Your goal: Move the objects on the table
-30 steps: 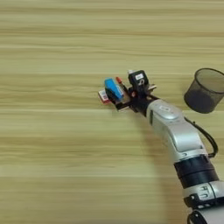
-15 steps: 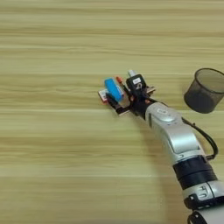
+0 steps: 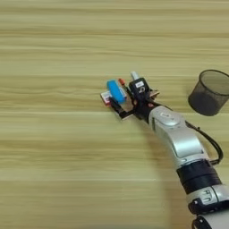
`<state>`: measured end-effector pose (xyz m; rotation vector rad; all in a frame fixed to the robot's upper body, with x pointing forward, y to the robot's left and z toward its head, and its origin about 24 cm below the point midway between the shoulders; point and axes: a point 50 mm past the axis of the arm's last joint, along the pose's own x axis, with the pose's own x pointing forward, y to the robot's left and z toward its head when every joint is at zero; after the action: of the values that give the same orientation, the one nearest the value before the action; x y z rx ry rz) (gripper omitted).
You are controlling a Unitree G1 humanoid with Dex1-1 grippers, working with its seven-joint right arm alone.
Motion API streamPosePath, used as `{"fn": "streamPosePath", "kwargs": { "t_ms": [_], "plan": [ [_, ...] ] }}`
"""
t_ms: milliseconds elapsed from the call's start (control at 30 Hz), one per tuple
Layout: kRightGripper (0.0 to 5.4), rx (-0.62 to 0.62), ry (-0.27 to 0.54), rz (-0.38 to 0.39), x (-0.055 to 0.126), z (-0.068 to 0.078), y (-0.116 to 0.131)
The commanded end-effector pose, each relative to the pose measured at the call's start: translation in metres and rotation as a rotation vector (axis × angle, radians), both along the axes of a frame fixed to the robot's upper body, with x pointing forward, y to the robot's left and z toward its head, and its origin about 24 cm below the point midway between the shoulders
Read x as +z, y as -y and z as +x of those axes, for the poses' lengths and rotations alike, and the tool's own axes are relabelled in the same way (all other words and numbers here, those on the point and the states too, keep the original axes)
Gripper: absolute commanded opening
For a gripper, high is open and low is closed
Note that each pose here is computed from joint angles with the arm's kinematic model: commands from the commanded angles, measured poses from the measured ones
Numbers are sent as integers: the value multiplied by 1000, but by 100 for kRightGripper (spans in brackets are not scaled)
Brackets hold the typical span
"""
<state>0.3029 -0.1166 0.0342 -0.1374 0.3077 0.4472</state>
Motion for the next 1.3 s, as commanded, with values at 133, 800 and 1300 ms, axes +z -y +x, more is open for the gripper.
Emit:
{"fn": "streamPosePath", "kwargs": {
  "t_ms": [133, 800, 1300],
  "plan": [
    [536, 6, 126, -2, 30, 15, -2],
    [495, 31, 102, 2, 28, 14, -2],
    [290, 72, 43, 0, 22, 9, -2]
  ]
}}
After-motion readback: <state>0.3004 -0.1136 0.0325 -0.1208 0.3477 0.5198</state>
